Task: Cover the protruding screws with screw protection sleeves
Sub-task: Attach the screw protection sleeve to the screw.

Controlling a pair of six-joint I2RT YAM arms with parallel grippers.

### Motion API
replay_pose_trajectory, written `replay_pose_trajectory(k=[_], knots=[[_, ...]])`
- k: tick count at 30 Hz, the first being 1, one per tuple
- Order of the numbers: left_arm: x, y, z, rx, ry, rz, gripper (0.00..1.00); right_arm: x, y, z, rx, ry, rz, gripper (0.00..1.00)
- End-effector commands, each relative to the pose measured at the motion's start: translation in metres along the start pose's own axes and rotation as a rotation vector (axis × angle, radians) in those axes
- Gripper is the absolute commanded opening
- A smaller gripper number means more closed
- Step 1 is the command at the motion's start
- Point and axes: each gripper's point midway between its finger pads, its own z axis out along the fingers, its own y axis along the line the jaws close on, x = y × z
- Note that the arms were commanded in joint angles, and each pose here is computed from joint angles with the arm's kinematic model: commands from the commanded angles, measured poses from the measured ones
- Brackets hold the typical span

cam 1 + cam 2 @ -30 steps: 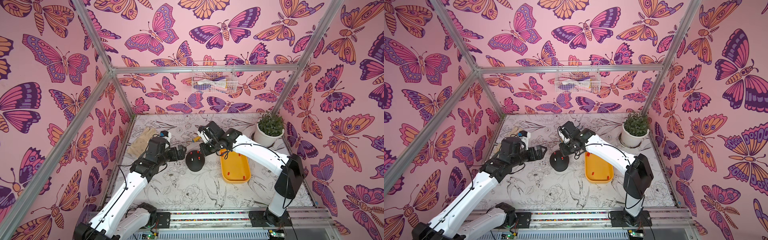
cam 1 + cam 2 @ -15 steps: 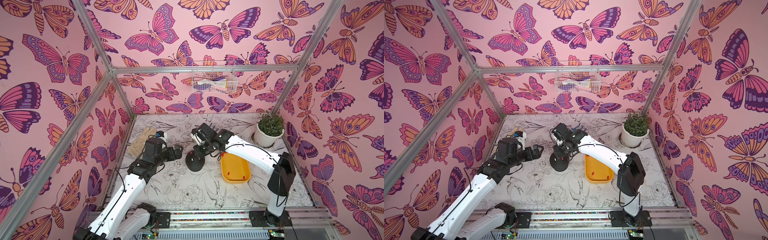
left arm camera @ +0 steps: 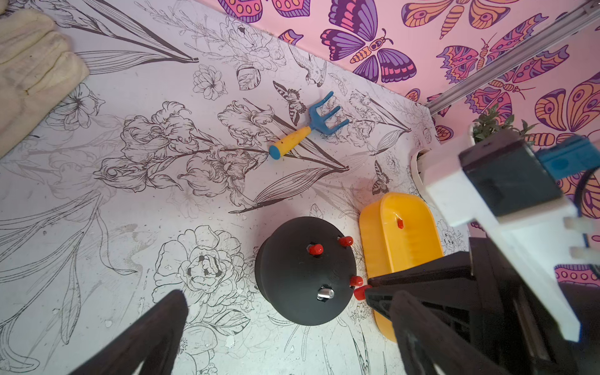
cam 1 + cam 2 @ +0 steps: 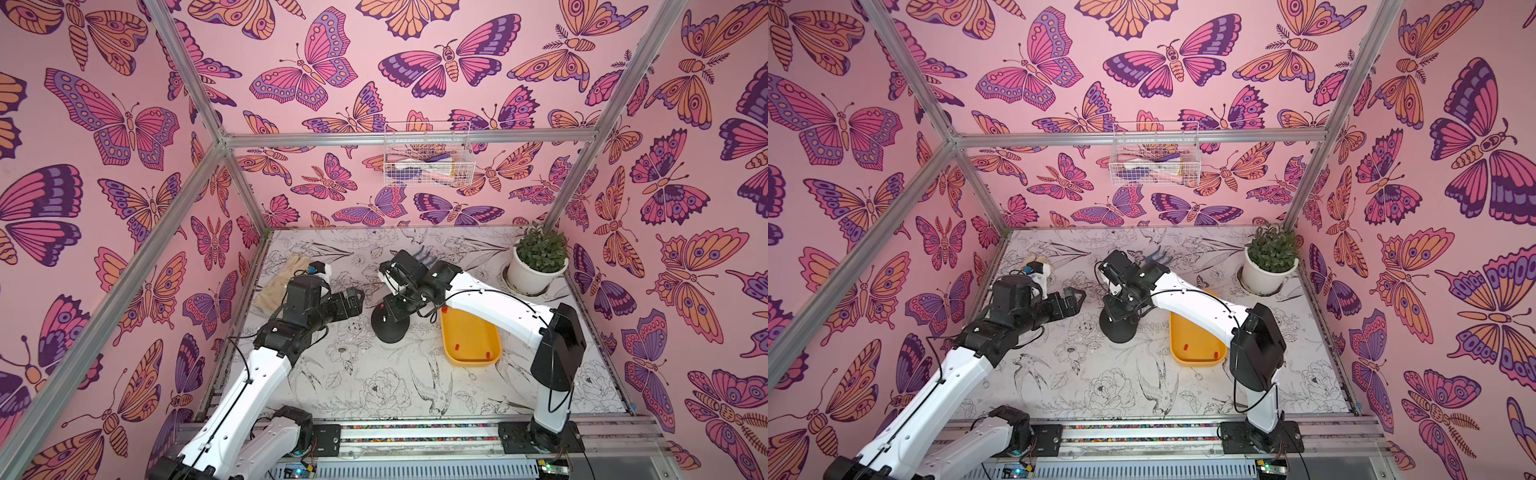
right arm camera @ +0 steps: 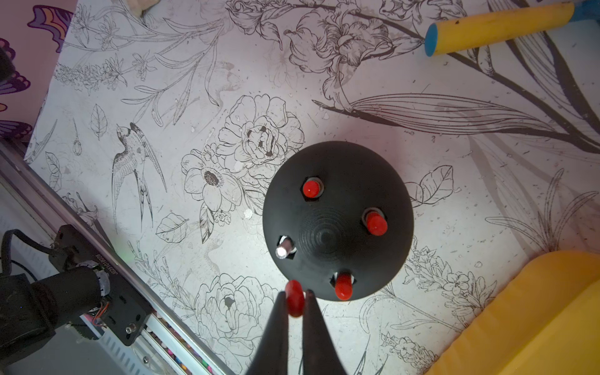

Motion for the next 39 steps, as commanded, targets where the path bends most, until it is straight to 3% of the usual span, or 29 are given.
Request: replay_pose_trajectory(k=[1,39], knots=[[0.002,0.002,-0.001,0.008,-0.004,-0.008,1.00,-0.002,0.003,0.005,0.007,0.005,-0.012,0.11],[0.001,0.002,-0.003,0.005,-0.010,-0.002,1.00,-0.006,0.007,0.018,-0.006,0.016,-0.013,0.11]])
